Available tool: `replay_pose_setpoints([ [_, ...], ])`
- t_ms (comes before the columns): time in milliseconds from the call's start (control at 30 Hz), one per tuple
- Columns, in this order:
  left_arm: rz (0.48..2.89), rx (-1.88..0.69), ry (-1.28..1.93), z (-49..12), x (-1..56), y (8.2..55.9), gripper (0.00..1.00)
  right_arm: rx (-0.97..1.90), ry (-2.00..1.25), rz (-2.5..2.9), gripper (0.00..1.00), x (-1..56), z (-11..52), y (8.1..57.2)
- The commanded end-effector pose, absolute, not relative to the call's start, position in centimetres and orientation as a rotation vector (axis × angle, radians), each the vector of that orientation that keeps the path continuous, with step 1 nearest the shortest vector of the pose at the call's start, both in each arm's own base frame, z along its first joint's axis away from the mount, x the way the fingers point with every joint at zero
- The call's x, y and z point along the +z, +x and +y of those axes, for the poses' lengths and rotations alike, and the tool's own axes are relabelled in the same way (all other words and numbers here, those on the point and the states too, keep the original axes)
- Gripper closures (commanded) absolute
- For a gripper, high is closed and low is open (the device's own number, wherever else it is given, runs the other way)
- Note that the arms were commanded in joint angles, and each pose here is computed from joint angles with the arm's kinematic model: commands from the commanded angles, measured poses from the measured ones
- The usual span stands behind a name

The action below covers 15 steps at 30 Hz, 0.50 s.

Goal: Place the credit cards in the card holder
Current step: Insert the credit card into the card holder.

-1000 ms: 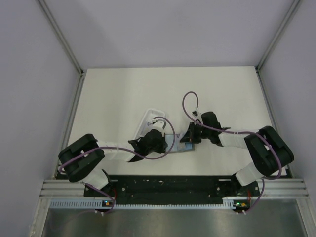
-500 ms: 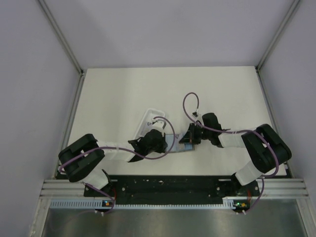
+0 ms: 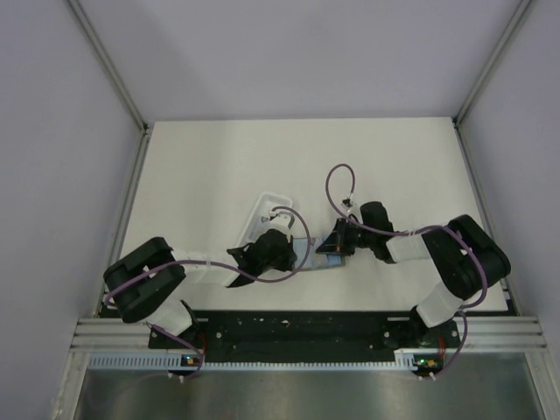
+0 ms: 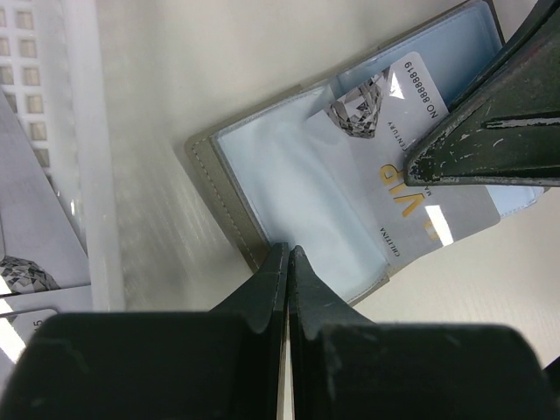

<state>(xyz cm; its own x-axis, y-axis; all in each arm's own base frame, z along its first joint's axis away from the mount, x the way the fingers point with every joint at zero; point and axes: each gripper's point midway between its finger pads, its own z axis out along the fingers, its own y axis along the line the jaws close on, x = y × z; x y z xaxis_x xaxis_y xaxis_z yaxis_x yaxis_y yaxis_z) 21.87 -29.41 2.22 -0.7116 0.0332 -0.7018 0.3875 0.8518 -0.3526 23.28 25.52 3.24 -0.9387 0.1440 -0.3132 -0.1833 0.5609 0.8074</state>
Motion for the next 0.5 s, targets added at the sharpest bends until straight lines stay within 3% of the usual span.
replay_pose_setpoints([
  [0, 2.478, -0.452, 0.356, -25.4, -2.4, 19.2, 1.00, 1.352, -0.049, 2.379, 1.00, 4.1, 26.1, 24.4],
  [467, 2.477, -0.454, 0.356, -25.4, -2.3, 19.2, 1.00, 1.210, 0.060, 2.375, 1.00, 3.4, 24.6, 25.4],
])
